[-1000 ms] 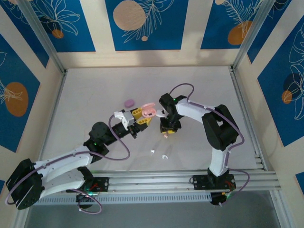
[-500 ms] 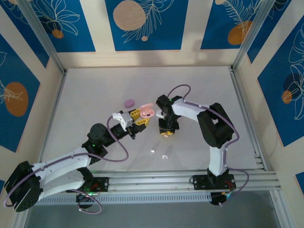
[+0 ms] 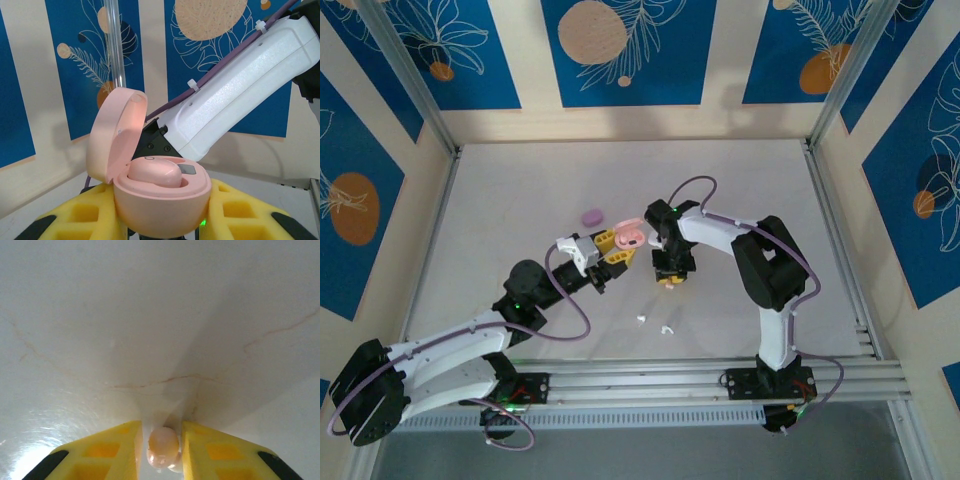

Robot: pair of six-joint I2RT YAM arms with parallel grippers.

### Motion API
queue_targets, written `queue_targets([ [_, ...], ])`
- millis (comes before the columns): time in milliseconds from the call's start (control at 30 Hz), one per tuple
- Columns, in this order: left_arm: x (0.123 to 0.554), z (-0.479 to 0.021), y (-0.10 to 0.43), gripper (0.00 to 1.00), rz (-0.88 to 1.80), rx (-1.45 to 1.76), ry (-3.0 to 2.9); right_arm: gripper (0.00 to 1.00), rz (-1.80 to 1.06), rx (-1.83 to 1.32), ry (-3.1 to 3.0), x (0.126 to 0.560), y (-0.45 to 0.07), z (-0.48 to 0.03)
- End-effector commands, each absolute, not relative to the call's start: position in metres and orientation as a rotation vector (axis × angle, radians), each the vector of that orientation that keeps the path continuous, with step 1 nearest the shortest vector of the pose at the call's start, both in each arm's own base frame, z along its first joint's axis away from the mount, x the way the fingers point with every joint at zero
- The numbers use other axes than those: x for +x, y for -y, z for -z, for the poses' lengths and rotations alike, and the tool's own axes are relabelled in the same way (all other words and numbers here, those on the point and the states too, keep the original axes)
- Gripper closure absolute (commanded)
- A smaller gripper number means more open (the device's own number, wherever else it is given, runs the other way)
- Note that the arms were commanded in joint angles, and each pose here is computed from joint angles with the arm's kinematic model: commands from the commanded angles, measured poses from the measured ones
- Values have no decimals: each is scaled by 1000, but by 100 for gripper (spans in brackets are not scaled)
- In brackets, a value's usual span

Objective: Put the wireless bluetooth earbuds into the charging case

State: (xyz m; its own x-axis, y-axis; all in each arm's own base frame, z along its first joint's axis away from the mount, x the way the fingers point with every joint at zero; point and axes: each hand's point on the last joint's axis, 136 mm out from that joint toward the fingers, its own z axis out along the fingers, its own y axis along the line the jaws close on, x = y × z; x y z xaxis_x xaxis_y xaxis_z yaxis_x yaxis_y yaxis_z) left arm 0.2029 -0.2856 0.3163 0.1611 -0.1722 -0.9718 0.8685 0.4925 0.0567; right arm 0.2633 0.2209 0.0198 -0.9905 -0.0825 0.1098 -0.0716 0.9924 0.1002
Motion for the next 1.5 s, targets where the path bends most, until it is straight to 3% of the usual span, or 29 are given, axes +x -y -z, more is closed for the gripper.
queue_targets([
  [0,200,-324,284,75,847,730,-1139,73,31,180,3018,262,-215,-21],
  [600,200,-324,286,75,853,736,-1142,78,54,207,2991,257,-222,-19],
  [833,200,-325,286,75,848,738,-1145,80,158,199,3045,257,-224,-44],
  [1067,202,-323,290,75,855,749,-1152,80,523,145,3150,262,-225,-104],
  [1467,205,-312,310,75,920,791,-1167,80,1415,85,3148,255,-214,-256],
])
